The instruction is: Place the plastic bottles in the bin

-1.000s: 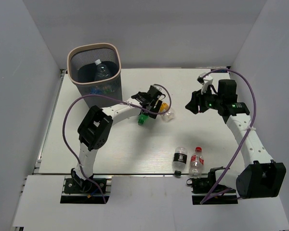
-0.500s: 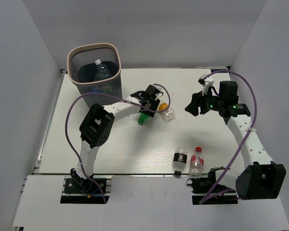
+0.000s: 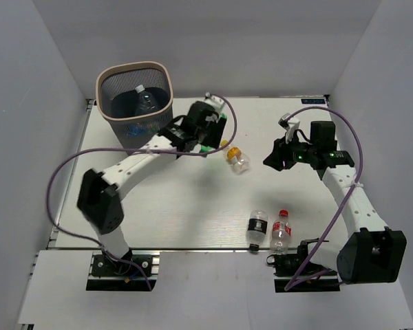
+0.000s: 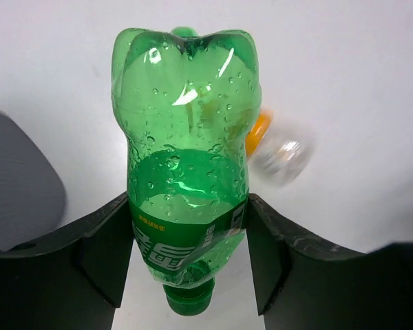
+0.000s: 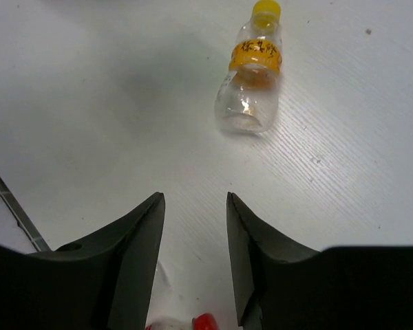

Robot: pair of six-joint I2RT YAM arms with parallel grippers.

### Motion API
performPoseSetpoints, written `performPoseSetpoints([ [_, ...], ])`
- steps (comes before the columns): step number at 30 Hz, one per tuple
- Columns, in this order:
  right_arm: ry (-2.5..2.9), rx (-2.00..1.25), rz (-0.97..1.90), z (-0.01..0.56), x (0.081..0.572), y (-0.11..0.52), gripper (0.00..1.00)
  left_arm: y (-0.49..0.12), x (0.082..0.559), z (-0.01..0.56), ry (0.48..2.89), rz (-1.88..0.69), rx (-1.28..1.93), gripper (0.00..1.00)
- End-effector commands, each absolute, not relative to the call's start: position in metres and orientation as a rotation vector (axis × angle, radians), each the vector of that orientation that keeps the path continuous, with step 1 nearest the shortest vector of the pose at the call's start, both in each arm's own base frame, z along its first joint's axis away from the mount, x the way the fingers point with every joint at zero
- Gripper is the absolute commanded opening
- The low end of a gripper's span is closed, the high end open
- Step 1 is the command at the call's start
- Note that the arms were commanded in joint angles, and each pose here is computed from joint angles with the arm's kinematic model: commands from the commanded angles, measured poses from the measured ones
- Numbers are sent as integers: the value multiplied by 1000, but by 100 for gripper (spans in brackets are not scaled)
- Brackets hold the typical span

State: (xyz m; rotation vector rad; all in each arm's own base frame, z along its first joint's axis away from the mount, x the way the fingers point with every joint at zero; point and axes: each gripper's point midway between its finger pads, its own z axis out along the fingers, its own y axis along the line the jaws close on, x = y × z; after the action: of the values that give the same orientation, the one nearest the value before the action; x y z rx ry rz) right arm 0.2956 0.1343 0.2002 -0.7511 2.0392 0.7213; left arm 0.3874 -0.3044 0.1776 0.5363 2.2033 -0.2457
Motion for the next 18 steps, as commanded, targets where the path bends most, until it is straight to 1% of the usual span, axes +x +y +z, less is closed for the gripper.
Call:
performPoseSetpoints([
  [1,2029,-770,771,195,295,140,48,-299,382,320,1899,-374,441,15],
  [2,2027,-772,770,192,298,141,49,-295,382,350,1848,-379,424,15],
  [4,2051,-763,790,185,300,142,52,-285,388,379,1797,-350,372,15],
  [5,2043,-767,789,187,302,143,52,-280,388,408,1744,-356,335,15],
  [8,2050,-780,796,185,307,145,53,-243,403,451,1666,-273,183,18],
  [9,2052,-790,787,183,310,145,53,-225,414,452,1665,-212,122,18],
  [13,2046,-821,772,186,316,148,53,-174,430,453,1679,-87,-56,18],
  [16,2049,-843,768,185,319,151,56,-134,441,444,1690,4,-187,18],
  [18,2056,-856,772,183,322,153,58,-117,445,442,1692,26,-230,21],
])
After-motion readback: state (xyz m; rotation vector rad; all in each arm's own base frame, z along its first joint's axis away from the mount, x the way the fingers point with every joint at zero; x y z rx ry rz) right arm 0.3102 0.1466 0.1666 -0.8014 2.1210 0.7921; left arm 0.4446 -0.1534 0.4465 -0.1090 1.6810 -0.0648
